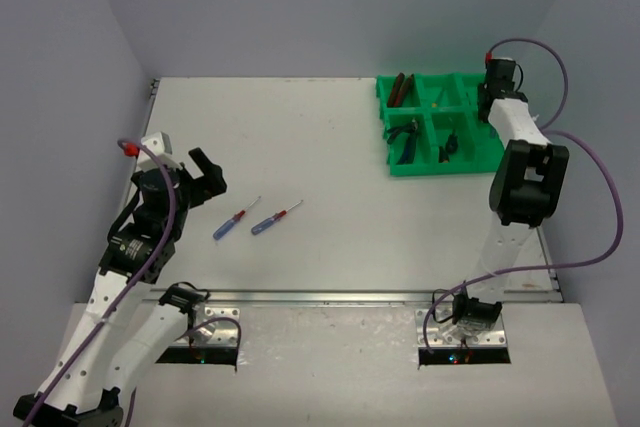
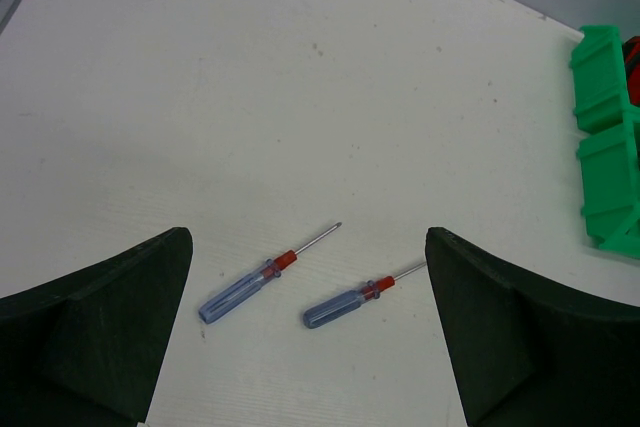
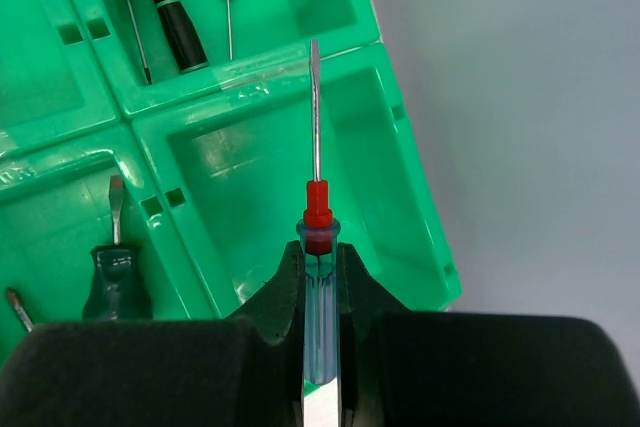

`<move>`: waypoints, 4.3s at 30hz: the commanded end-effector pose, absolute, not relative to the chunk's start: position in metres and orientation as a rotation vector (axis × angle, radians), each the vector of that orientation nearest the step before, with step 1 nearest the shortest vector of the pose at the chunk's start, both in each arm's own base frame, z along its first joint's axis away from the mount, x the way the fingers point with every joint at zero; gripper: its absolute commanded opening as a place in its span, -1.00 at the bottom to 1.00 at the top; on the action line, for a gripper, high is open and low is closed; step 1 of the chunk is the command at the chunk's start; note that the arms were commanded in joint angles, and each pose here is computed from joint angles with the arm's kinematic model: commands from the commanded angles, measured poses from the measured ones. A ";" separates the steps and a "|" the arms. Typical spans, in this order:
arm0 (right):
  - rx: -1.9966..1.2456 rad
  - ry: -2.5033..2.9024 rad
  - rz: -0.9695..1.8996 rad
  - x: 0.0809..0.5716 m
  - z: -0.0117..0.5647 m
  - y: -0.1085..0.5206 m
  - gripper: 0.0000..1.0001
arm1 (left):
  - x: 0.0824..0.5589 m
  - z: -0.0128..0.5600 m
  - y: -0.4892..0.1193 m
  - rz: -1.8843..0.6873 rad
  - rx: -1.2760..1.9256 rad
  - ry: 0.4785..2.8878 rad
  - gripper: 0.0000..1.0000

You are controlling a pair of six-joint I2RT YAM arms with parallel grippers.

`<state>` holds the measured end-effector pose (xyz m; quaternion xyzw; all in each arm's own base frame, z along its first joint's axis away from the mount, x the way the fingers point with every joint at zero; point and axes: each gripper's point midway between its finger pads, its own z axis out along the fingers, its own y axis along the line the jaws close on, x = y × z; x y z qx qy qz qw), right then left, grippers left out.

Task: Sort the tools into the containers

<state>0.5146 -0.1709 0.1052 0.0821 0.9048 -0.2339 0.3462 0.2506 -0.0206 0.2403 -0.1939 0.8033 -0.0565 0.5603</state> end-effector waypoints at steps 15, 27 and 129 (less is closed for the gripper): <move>0.393 2.258 -0.266 0.482 0.157 -0.100 0.80 | 0.267 0.233 -0.043 -0.197 -0.352 1.933 1.00; 0.249 2.257 0.466 0.348 0.127 0.102 0.98 | 0.297 0.097 -0.115 -0.141 -0.039 2.594 1.00; 0.500 2.437 -0.287 0.494 0.110 -0.163 0.24 | 0.266 0.175 -0.089 0.118 -0.145 2.201 1.00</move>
